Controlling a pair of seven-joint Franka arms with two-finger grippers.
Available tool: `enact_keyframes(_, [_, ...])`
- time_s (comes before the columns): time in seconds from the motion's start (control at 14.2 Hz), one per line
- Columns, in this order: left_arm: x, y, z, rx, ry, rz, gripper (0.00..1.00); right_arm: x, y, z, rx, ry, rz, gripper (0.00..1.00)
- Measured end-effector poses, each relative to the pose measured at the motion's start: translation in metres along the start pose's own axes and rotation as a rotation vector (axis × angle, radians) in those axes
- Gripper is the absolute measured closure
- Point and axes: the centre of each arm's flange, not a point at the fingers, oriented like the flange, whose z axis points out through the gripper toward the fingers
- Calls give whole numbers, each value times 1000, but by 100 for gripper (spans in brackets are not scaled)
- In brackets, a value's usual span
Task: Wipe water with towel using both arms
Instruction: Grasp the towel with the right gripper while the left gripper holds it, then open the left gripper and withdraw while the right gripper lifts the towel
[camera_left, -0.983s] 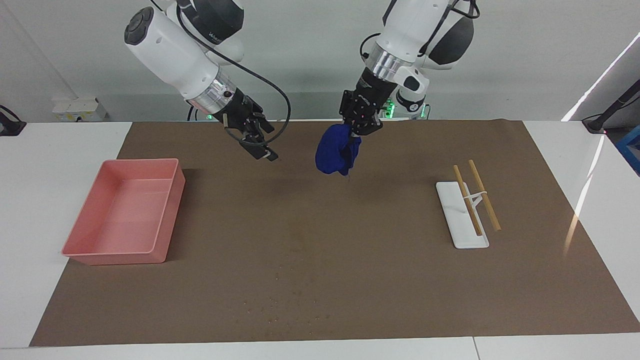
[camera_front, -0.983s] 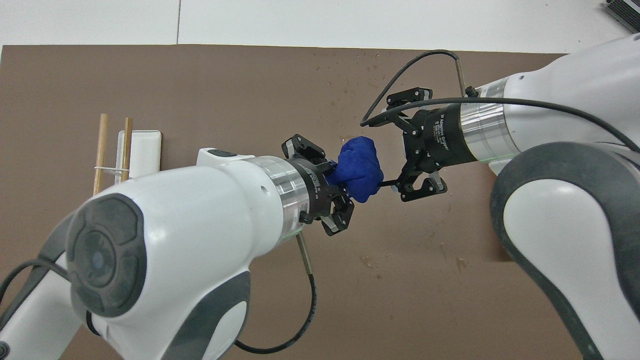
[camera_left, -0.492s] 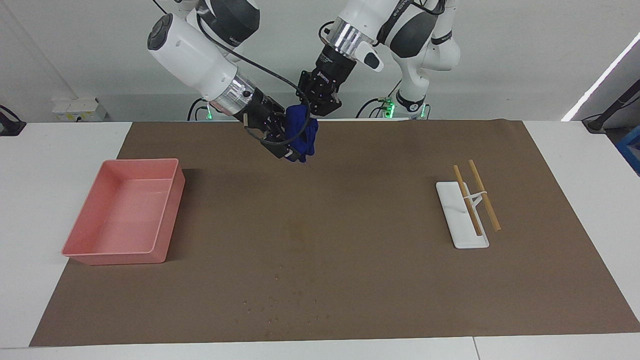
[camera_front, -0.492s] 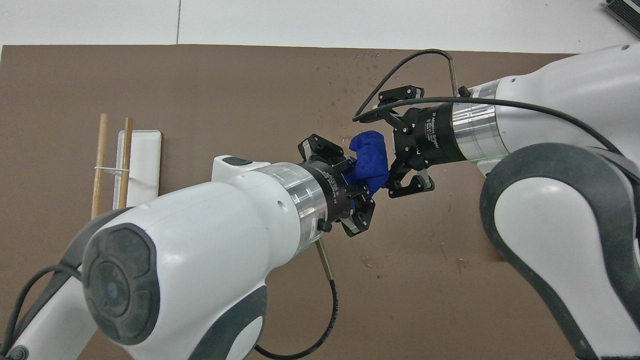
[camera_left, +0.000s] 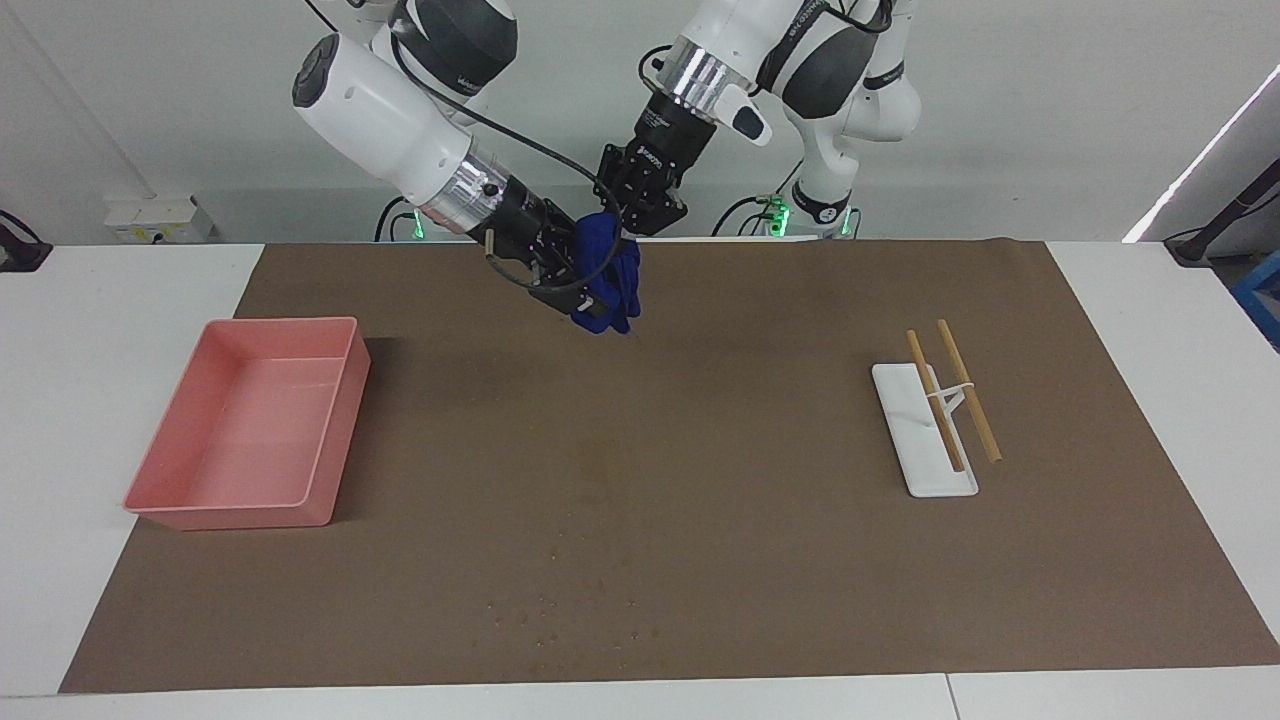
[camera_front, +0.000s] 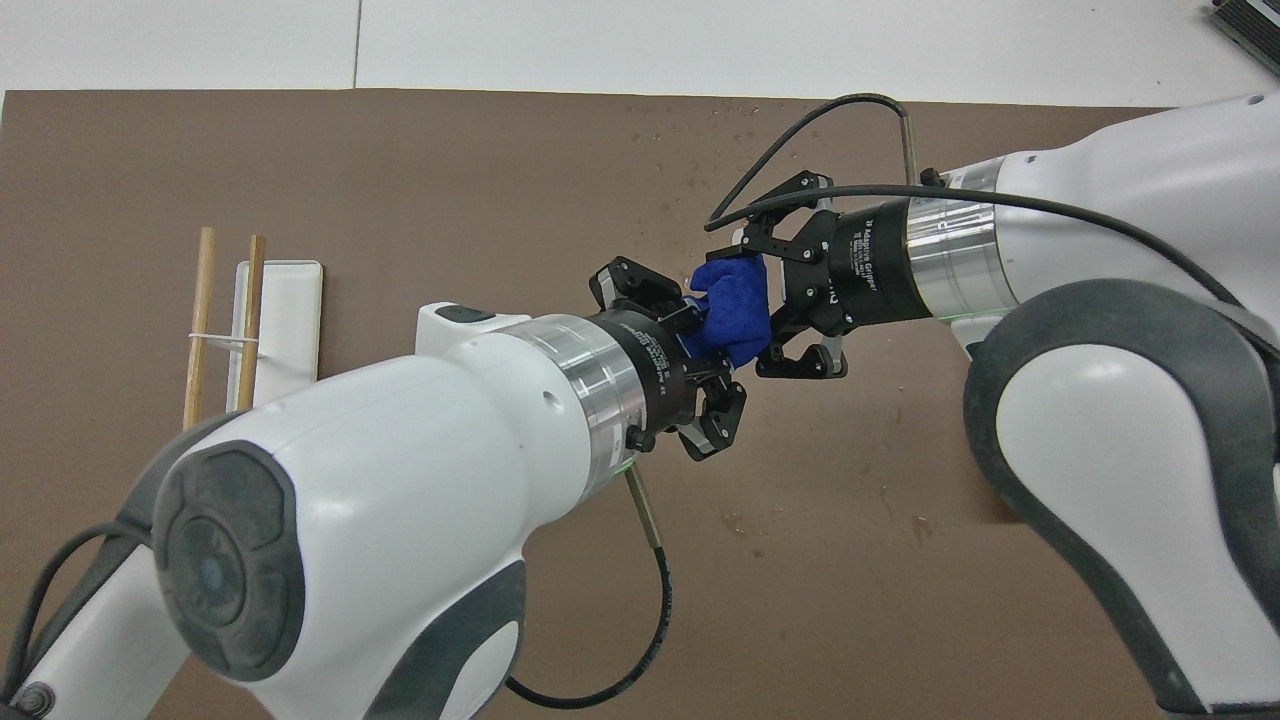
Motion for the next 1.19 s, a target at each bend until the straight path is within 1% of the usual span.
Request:
enact_keyframes(0.21, [1, 2, 0, -3, -1, -3, 78, 0, 0, 0, -1, 0, 1, 77])
enact_keyframes(0.28, [1, 3, 0, -4, -1, -4, 78, 0, 0, 0, -1, -1, 1, 80])
enact_keyframes(0.42, [1, 3, 0, -4, -1, -4, 78, 1, 0, 0, -1, -1, 1, 80])
enact_keyframes(0.56, [1, 3, 1, -8, 3, 1, 78, 1, 0, 0, -1, -1, 2, 82])
enact_keyframes(0.7, [2, 3, 1, -19, 9, 14, 60, 1, 0, 0, 0, 0, 3, 82])
enact_keyframes(0.91, [3, 5, 1, -21, 21, 17, 26, 7, -3, -4, 8, 1, 12, 82])
enact_keyframes(1.05, [13, 18, 1, -16, 65, 9, 5, 12, -5, -9, 23, 2, 20, 82])
enact_keyframes(1.12, [22, 30, 0, -12, 100, 11, 0, 15, -8, -13, 39, 2, 25, 82])
enact_keyframes(1.19, [33, 44, -3, -4, 140, 25, 0, 17, -11, -17, 67, 3, 29, 82])
